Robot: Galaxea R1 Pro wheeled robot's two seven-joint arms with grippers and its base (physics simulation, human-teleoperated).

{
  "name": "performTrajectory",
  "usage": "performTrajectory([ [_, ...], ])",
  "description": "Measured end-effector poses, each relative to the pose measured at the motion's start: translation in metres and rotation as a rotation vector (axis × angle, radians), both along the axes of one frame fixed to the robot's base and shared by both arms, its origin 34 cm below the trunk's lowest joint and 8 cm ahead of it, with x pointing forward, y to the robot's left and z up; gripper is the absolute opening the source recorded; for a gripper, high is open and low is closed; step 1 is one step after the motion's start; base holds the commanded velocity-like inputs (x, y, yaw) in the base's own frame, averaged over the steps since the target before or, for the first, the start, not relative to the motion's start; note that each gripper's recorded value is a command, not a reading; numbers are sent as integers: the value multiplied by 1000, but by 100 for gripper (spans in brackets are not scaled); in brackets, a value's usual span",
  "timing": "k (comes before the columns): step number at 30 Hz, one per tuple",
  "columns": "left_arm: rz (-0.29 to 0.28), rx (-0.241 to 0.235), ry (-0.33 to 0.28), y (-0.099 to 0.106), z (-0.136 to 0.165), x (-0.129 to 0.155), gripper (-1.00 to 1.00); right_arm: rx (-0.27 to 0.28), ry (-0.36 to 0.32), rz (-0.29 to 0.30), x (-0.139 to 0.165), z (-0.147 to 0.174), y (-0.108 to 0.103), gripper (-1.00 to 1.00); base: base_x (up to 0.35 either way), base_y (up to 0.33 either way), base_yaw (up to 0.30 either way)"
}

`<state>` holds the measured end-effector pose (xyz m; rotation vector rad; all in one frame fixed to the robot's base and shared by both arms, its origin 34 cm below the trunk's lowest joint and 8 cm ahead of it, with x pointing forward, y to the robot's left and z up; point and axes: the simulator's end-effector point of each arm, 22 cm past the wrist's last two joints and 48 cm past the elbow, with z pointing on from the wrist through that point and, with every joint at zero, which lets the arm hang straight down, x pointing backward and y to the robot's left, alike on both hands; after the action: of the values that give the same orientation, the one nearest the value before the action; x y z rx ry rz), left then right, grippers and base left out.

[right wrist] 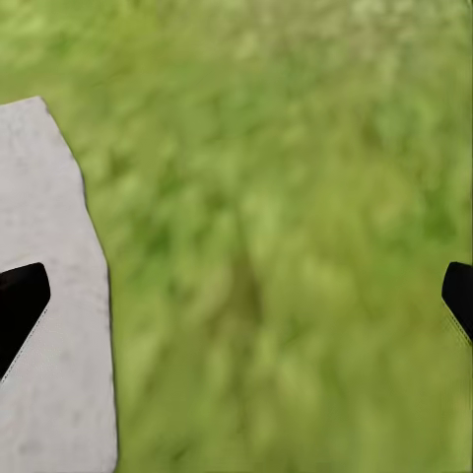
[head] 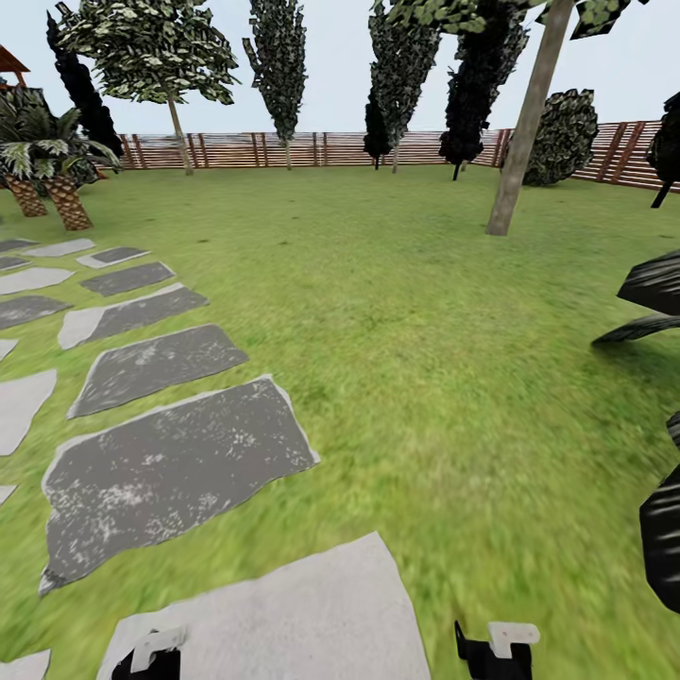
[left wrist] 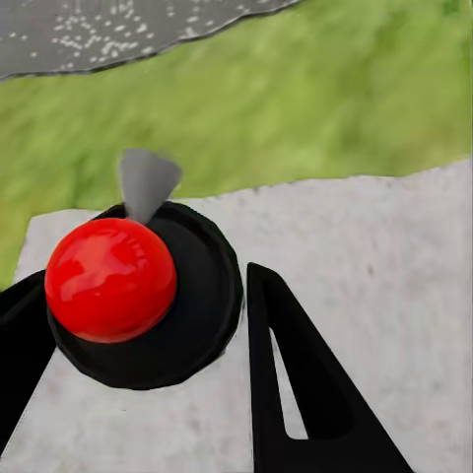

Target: In the garden, pick up the pesticide atomizer on the floor and spray pesticide onto both trees until each tree trunk is fully covered.

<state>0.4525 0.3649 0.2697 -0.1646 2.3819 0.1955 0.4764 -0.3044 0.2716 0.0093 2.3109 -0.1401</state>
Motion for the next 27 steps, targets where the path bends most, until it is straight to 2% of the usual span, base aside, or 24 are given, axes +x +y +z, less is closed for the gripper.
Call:
performTrajectory([
  [9,1,-1,-5,-1,1,2,-100,-2,1,0,-1,0,-1,100,337,0,-137],
  [16,-1,5,-2,3,1,1,-100,1,2,2,-1,0,1,100,337,0,-15],
  [27,-3,-1,0,-1,0,0,-100,-1,4,3,-1,-1,0,100,337,0,-1],
])
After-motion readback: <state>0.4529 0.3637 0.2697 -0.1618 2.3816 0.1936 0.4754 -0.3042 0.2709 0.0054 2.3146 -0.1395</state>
